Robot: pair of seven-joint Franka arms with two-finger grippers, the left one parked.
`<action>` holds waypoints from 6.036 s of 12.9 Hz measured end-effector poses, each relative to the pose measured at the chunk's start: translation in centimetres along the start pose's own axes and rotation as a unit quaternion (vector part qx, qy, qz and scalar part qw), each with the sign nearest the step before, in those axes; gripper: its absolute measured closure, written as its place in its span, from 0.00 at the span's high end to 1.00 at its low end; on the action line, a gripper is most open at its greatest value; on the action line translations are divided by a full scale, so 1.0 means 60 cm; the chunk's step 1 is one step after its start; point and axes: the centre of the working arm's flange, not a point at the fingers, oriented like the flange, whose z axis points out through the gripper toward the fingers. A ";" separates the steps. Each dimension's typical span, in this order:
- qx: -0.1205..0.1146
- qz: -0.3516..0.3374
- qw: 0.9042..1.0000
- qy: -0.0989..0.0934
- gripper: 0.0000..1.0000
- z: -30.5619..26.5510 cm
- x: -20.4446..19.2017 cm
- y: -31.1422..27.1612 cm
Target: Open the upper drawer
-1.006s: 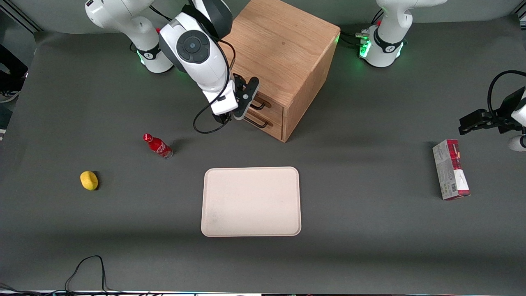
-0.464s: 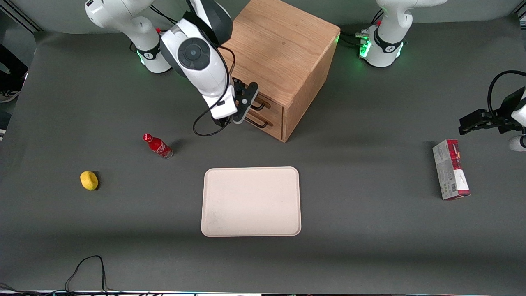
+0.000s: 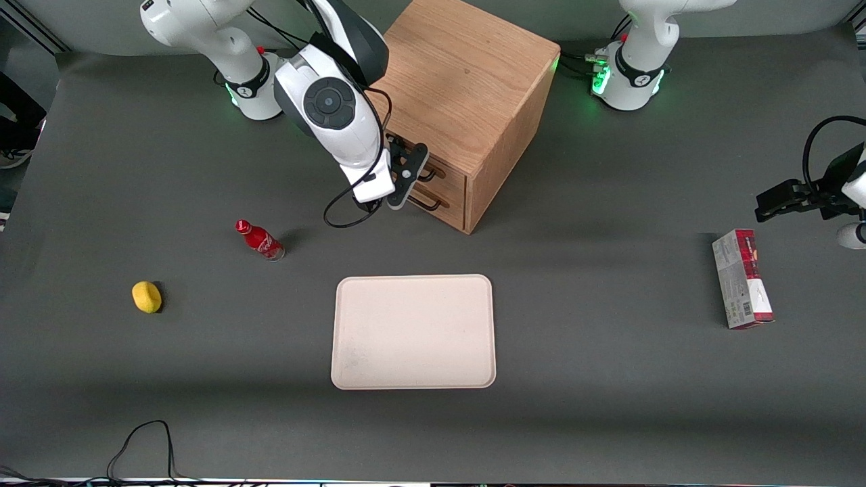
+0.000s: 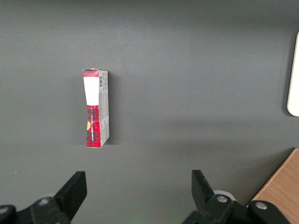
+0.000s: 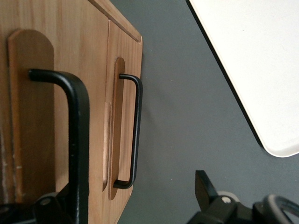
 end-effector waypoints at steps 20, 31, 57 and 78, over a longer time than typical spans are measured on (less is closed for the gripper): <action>-0.023 0.071 0.996 0.041 1.00 -0.054 -0.042 0.234; -0.042 0.116 0.991 0.051 1.00 -0.065 -0.072 0.362; -0.068 0.492 0.863 0.087 1.00 -0.448 -0.459 0.486; -0.080 0.490 0.866 0.066 1.00 -0.433 -0.514 0.441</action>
